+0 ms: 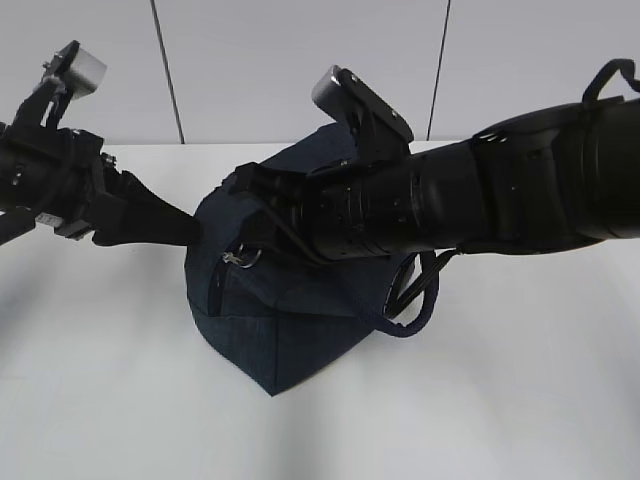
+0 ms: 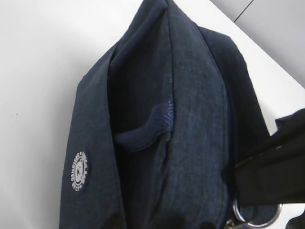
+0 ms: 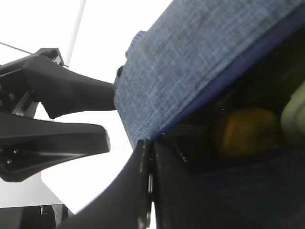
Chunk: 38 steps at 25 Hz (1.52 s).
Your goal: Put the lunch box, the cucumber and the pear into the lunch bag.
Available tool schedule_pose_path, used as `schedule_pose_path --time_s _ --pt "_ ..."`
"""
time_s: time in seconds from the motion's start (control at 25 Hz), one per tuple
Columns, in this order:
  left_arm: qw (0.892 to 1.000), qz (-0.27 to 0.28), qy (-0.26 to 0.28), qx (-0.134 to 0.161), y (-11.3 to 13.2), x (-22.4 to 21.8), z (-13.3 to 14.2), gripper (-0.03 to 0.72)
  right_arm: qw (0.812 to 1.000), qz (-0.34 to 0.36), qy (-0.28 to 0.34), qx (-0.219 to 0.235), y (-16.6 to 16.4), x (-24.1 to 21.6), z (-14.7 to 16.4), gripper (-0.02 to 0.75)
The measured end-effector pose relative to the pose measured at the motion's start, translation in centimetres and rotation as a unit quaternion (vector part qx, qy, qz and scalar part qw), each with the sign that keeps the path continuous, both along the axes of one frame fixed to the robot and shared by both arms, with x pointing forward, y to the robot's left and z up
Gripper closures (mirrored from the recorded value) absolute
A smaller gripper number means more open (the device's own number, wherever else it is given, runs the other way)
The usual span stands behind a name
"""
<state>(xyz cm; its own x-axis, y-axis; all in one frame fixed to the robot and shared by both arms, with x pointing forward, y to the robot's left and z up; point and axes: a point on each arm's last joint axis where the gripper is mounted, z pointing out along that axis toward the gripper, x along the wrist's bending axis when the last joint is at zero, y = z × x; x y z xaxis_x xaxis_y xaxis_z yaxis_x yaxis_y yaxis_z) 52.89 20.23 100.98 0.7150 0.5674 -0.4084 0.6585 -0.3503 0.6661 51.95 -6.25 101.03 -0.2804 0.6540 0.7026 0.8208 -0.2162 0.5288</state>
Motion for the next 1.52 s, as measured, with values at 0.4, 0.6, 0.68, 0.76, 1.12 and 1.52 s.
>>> schedule_pose_path --time_s 0.4,0.6,0.68,0.76,1.12,1.52 --pt "1.000 0.000 0.000 0.001 0.0 0.0 0.0 0.391 1.000 0.019 -0.019 -0.007 0.1 -0.1 0.2 0.738" --pt "1.000 -0.002 -0.002 0.007 0.1 0.0 -0.1 0.391 0.997 0.036 -0.063 -0.007 -0.3 -0.7 2.0 0.738" --pt "1.000 -0.003 -0.002 0.008 0.1 0.0 -0.1 0.391 0.996 0.036 -0.077 -0.009 -0.5 -0.8 2.7 0.738" --pt "1.000 -0.002 -0.003 0.009 0.1 0.0 -0.1 0.391 0.996 0.032 -0.086 -0.018 -0.6 -0.8 2.7 0.738" --pt "1.000 -0.007 -0.003 0.009 0.1 -0.1 -0.1 0.391 0.989 0.009 -0.128 -0.074 -1.2 0.0 2.8 0.738" --pt "1.000 -0.015 -0.015 -0.016 -0.2 0.0 0.3 0.391 0.989 0.011 -0.131 -0.074 -1.2 0.0 2.9 0.738"
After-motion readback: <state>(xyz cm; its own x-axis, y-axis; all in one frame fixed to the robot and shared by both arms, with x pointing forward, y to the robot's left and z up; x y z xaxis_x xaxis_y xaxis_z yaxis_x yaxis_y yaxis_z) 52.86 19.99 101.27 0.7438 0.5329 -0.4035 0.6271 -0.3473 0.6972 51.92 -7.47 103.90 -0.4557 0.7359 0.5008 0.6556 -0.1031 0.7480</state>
